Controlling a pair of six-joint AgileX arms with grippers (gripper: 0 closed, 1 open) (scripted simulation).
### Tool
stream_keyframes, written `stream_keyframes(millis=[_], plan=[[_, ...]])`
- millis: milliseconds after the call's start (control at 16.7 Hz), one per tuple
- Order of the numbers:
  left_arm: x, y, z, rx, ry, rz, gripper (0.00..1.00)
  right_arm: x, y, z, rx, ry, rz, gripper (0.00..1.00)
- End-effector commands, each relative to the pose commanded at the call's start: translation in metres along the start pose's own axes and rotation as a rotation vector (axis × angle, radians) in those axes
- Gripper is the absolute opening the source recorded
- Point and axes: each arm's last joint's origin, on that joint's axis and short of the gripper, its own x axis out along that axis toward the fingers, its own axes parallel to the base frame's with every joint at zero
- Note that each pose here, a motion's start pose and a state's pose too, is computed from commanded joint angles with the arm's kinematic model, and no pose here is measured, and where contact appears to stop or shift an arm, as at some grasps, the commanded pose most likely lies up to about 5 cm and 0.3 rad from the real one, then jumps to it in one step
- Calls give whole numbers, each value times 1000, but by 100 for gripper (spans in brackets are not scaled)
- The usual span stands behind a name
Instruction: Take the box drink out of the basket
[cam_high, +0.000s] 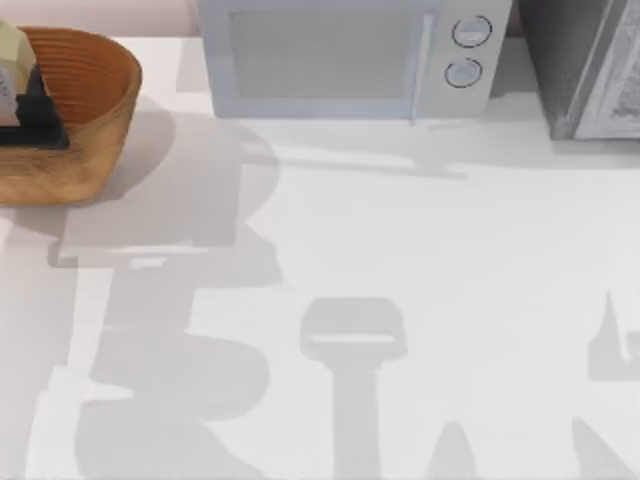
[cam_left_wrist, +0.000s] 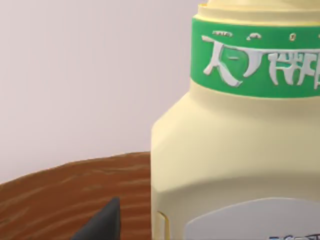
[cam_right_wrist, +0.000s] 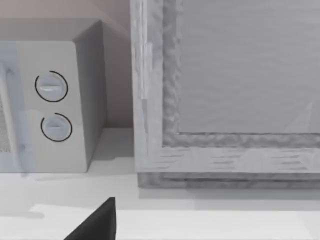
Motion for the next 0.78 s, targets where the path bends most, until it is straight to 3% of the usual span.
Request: stream_keyframes(millis=[360,780], plan=[[1,-1,4,4,-9,-1,100,0,0,0,0,0,0,100],[39,0,1,0,0,0,100,0,0,0,0,0,0,100]])
